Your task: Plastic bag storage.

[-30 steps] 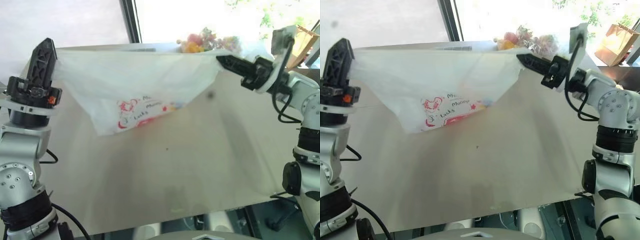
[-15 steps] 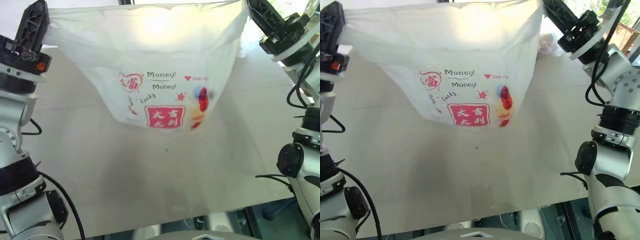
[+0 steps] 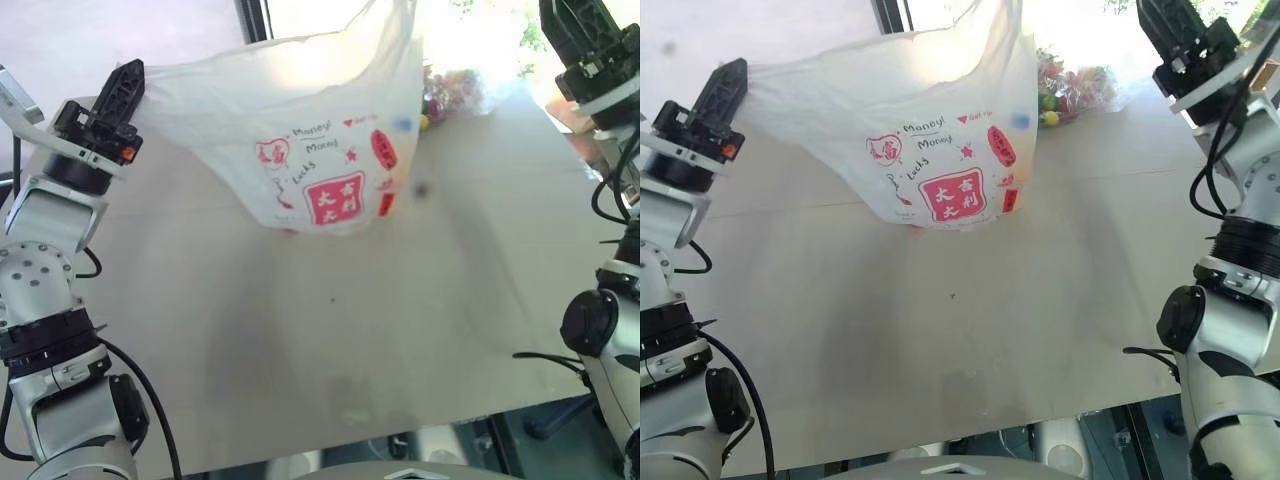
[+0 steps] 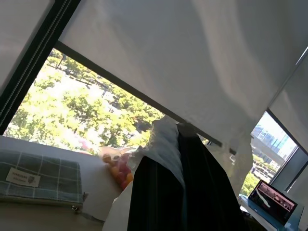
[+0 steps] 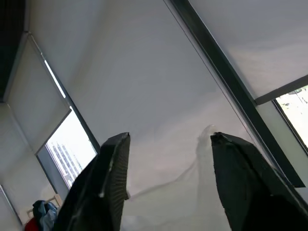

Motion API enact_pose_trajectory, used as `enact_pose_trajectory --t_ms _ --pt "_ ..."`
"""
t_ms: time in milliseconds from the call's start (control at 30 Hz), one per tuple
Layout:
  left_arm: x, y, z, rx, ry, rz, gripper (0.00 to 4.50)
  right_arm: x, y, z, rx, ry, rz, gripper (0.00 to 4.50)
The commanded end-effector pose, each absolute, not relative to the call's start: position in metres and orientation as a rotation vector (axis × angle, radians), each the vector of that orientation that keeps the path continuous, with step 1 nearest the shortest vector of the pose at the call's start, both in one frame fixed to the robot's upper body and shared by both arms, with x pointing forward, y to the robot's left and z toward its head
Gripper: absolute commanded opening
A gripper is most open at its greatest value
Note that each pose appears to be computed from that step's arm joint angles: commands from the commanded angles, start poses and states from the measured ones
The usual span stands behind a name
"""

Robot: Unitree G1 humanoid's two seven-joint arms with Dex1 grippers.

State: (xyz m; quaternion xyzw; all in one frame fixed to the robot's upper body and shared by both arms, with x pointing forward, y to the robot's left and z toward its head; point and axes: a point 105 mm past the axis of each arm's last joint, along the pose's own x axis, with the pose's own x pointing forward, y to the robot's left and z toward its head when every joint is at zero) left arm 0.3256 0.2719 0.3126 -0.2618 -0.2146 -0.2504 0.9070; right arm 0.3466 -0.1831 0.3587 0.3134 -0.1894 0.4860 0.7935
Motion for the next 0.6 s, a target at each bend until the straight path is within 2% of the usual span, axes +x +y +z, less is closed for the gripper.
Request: enact_pose_trajectory --t_ms 33,67,233,267,433,500,600 --pt "0.31 0.274 0.306 -0.498 -0.437 -0.548 1.21 0.334 -0.178 0.336 0.546 -0.325 1.092 4.34" --pt "0.306 0.275 0.298 -0.489 -0.407 -0.547 1.73 0.336 -0.178 0.322 0.513 -0.273 1.078 4.5" --pt "0.273 0.262 0.255 -0.442 -0.204 -0.667 4.3 0.336 -0.176 0.273 0.423 -0.123 1.038 4.5" --pt "0.266 0.26 0.244 -0.408 -0.142 -0.674 4.42 0.334 -0.174 0.265 0.42 -0.096 1.039 4.5" --pt "0.233 0.252 0.173 -0.239 0.191 -0.631 4.42 0.312 -0.159 0.211 0.367 0.074 1.064 4.5" --pt "0.226 0.251 0.16 -0.224 0.231 -0.595 4.42 0.304 -0.156 0.195 0.343 0.113 1.061 4.5" --pt "0.217 0.247 0.136 -0.16 0.248 -0.487 4.42 0.297 -0.157 0.156 0.164 0.156 0.975 4.5"
